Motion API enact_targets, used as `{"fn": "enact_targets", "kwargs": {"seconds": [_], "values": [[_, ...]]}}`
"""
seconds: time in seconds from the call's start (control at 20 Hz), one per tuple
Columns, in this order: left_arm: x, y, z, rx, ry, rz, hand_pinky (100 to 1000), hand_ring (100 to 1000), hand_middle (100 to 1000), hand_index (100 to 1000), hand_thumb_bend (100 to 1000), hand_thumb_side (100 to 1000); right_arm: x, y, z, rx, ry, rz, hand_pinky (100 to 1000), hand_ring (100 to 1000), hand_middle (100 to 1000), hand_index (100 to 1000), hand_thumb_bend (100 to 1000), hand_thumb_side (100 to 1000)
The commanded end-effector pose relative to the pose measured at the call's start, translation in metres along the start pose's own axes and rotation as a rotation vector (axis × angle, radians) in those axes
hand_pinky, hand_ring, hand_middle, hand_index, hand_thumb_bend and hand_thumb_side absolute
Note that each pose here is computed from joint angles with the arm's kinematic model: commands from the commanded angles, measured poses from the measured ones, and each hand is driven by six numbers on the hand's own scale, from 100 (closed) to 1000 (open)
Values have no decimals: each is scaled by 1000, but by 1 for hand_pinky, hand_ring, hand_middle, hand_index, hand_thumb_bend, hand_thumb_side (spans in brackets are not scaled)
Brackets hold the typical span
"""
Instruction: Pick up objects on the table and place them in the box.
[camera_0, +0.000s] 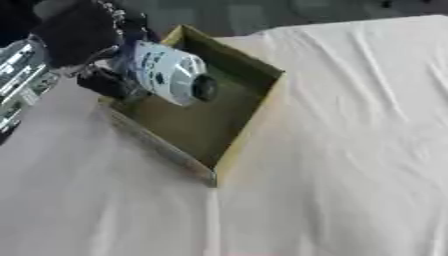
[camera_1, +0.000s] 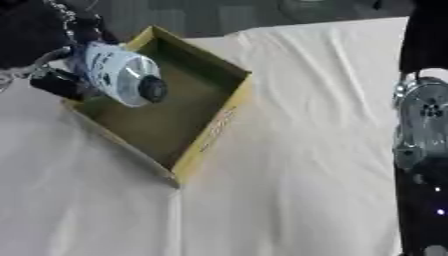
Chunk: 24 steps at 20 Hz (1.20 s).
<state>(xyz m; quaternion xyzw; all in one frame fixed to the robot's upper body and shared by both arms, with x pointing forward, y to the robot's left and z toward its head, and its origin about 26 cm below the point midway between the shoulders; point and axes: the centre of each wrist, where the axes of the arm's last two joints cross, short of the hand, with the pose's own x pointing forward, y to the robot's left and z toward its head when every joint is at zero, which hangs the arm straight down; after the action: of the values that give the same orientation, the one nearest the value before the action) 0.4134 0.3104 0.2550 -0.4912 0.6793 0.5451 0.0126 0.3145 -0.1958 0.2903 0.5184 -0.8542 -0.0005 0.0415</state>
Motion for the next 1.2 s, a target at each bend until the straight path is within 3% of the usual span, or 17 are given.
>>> {"fn": "enact_targets", "kwargs": {"seconds": [0.05,0.1,0.15,0.2,0.25,0.3,0.35,0.55,0.75,0.95,1.2], "values": [[-8,7,-4,8,46,-16,100,100,187,464,130,589,1,4,-10,22,-23,-11,317,435,483,684,100,893],[-7,4,-4,-5,56,-5,100,100,234,485,100,646,1,4,-11,22,-25,-13,317,434,482,684,100,893],[-5,2,-4,-23,56,12,100,100,203,470,100,619,1,5,-12,22,-26,-14,317,435,483,684,100,893],[-4,-2,-3,-61,56,27,141,454,567,756,386,766,1,5,-12,22,-27,-14,317,434,482,684,100,893],[-3,-7,0,-149,58,44,179,496,612,785,386,766,1,5,-12,21,-28,-15,317,434,482,684,100,894],[-2,-9,-1,-213,57,59,465,707,817,898,562,853,1,5,-12,20,-29,-15,317,434,482,684,100,893],[-1,-8,-3,-268,50,73,551,751,851,912,584,879,1,5,-12,20,-28,-14,318,434,482,683,100,893],[1,8,-13,-315,26,120,726,835,897,946,613,934,2,4,-11,16,-26,-5,317,434,482,683,100,893],[0,25,-19,-280,19,152,803,885,928,965,635,998,5,2,-8,13,-19,10,317,434,482,683,100,893],[-2,41,-20,-231,34,169,837,907,939,962,622,1000,7,0,-5,14,-13,25,316,434,482,681,100,892],[-6,62,-9,-177,83,171,817,886,932,948,551,977,10,-2,-2,13,-7,45,316,434,482,681,100,892]]}}
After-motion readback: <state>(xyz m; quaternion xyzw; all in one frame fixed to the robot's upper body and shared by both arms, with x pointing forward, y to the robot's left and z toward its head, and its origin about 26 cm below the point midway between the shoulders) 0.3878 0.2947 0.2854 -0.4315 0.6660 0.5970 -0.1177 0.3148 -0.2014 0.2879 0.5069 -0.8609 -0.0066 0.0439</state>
